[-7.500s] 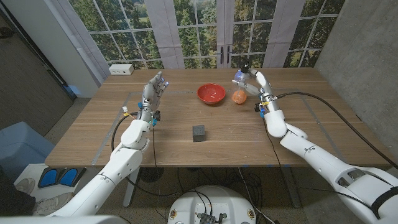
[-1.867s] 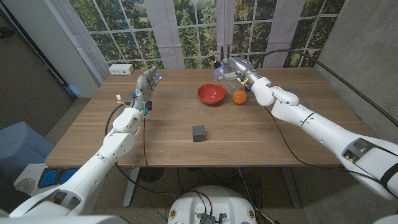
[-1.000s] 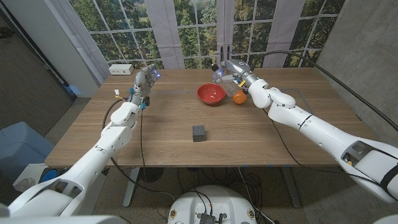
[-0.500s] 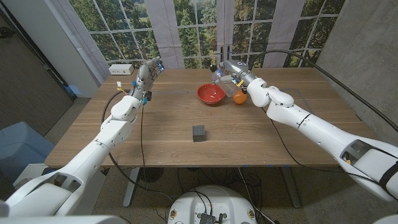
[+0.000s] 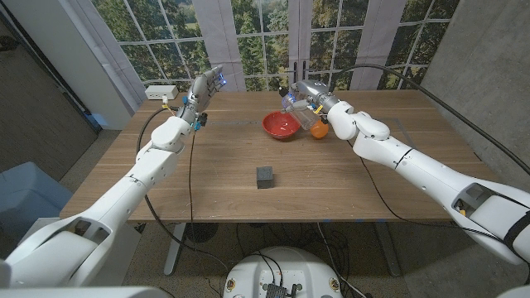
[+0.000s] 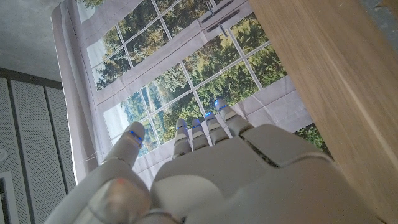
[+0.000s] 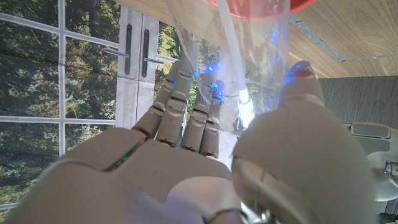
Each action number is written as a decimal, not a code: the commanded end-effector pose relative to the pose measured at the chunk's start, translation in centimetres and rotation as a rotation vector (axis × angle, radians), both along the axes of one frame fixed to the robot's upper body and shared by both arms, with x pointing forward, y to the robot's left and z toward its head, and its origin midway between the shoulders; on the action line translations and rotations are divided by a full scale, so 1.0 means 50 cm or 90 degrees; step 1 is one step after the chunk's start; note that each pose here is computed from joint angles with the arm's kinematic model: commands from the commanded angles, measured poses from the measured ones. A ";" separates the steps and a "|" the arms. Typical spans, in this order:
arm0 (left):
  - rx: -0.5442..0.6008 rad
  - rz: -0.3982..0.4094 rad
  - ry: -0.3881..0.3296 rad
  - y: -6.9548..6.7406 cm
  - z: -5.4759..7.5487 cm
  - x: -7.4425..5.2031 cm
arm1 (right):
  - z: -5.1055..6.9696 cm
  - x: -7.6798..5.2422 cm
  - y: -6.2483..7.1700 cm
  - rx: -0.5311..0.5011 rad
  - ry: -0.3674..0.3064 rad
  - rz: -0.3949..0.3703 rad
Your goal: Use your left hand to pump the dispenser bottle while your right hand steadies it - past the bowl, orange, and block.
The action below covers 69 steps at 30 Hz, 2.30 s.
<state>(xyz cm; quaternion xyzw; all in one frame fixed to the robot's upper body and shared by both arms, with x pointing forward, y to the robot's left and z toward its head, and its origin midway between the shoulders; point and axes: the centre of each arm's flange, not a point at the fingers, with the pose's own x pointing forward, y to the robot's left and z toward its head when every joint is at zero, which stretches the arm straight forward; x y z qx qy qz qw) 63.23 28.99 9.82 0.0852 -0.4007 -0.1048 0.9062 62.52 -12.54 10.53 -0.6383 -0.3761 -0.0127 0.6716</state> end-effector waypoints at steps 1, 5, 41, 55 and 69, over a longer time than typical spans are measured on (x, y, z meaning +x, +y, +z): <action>0.077 0.030 -0.042 -0.034 0.064 0.001 | 0.001 0.010 0.001 -0.008 0.001 -0.005; 0.080 0.025 -0.048 -0.041 0.080 0.009 | 0.003 0.015 0.001 -0.008 0.006 -0.009; 0.237 0.074 -0.127 -0.164 0.211 0.022 | -0.005 0.014 0.000 -0.026 0.010 -0.007; 0.253 0.053 -0.144 -0.213 0.215 0.027 | -0.005 0.013 0.006 -0.028 0.019 -0.004; 0.287 0.031 -0.138 -0.255 0.202 0.045 | 0.002 0.021 0.010 -0.021 0.022 -0.016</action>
